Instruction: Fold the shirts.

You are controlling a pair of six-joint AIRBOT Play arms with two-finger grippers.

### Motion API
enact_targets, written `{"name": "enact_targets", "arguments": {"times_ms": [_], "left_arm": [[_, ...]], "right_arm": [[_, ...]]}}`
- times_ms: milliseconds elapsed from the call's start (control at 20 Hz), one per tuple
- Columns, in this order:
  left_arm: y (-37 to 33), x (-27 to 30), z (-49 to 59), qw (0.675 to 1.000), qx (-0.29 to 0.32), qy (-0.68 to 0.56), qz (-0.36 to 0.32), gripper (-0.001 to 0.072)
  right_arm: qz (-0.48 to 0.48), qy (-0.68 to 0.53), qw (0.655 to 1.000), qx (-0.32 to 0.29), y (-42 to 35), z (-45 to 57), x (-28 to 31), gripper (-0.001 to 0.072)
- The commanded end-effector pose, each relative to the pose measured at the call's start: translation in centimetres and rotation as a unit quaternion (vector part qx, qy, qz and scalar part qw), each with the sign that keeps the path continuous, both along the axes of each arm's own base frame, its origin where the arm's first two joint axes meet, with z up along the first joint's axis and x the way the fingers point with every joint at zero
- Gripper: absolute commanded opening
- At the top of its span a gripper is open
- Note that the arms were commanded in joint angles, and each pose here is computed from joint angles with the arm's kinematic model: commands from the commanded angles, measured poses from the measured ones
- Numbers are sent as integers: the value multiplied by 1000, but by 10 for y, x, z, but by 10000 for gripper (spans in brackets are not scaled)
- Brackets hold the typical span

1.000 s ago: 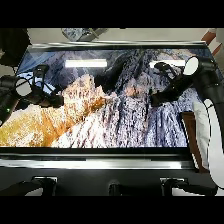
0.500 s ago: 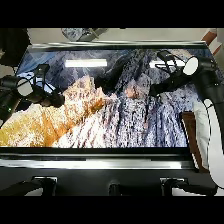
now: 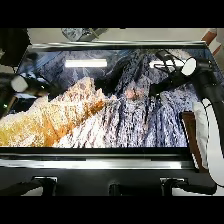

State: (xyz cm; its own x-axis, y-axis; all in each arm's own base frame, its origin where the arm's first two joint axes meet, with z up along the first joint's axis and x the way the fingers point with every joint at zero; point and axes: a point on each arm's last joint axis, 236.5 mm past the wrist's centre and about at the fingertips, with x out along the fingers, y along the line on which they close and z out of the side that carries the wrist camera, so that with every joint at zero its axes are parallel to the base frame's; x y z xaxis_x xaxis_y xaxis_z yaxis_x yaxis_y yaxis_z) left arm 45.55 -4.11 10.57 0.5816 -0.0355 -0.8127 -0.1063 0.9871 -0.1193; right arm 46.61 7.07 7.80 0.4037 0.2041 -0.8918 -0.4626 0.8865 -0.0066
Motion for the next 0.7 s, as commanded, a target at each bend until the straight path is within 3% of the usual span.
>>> {"name": "enact_targets", "arguments": {"times_ms": [0, 150, 250, 450, 650], "left_arm": [[79, 42, 39, 981, -92, -80, 148, 720], [166, 38, 18, 937, -212, -62, 269, 720], [215, 18, -14, 915, -237, -21, 326, 720], [273, -5, -79, 906, -220, 14, 361, 720], [272, 25, -124, 896, -282, -5, 342, 720]], "right_arm": [[23, 34, 999, -10, 0, -7, -16, 696], [25, 39, 999, -9, 0, -8, -19, 694], [25, 41, 999, -7, 1, -8, -20, 675], [3, 43, 999, 5, 3, -7, -18, 661], [-18, 31, 999, 41, 14, -2, -11, 662]]}}
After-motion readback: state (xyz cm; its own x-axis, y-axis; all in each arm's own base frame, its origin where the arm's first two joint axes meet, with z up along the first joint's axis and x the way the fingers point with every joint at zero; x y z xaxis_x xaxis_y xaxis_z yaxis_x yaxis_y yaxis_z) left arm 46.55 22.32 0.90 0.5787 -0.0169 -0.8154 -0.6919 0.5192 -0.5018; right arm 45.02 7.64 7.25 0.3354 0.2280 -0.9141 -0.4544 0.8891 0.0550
